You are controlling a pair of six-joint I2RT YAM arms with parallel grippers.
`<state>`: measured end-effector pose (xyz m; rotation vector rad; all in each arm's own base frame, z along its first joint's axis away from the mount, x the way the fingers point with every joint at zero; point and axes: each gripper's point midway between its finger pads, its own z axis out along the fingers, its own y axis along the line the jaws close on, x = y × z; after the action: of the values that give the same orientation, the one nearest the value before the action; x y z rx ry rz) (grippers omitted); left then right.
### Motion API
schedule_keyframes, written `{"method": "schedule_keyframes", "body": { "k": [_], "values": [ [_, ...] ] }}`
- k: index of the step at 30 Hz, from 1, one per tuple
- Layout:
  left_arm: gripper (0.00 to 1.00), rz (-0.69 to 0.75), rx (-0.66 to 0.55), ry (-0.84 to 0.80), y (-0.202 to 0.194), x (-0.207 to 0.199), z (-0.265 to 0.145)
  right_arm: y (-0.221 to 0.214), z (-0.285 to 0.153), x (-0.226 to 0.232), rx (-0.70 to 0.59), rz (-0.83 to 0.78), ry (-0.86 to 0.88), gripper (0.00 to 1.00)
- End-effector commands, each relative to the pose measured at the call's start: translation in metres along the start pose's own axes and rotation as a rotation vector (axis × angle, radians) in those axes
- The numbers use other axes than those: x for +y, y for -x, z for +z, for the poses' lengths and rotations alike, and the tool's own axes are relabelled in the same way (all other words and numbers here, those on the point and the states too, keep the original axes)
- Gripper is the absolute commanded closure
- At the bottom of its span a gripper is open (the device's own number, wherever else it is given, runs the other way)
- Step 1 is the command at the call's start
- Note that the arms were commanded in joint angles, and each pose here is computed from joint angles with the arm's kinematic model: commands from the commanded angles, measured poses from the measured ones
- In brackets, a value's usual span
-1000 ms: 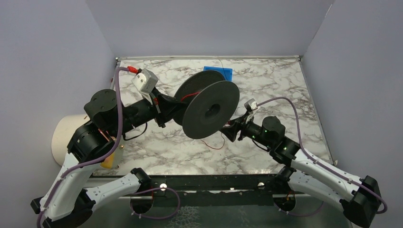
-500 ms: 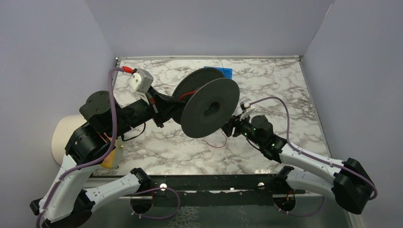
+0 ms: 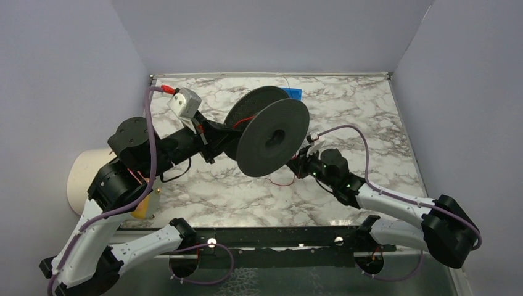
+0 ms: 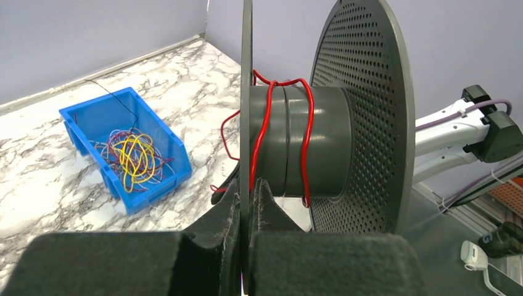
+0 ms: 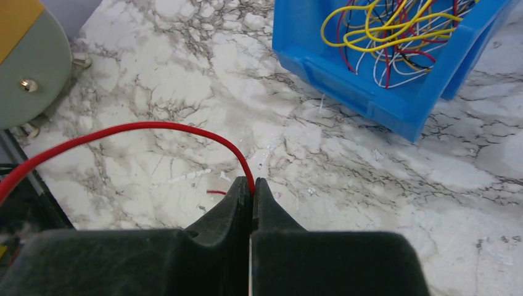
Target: Wrap the cables
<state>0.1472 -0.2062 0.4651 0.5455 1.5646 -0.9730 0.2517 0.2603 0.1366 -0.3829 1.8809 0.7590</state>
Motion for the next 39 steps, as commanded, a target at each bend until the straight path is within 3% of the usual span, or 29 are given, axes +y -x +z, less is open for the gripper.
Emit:
{"method": "schedule_keyframes", "body": {
  "k": [1,12,23,39],
  "values": [
    [1.00,-0.018,-0.126,0.027,0.030,0.001,0.001,0.009,0.003,0.017,-0.015,-0.014,0.088,0.99],
    [1.00,-0.119,-0.190,0.356,0.035,0.062,0.018,-0.038,-0.008,0.030,0.121,0.040,0.170,0.99],
    [1.00,-0.138,-0.273,0.647,0.041,0.113,0.014,-0.048,-0.032,0.050,0.172,0.021,0.218,0.99],
    [1.00,-0.136,-0.409,0.827,0.065,0.140,0.005,-0.059,-0.058,0.105,0.251,-0.099,0.276,0.99]
  ]
}}
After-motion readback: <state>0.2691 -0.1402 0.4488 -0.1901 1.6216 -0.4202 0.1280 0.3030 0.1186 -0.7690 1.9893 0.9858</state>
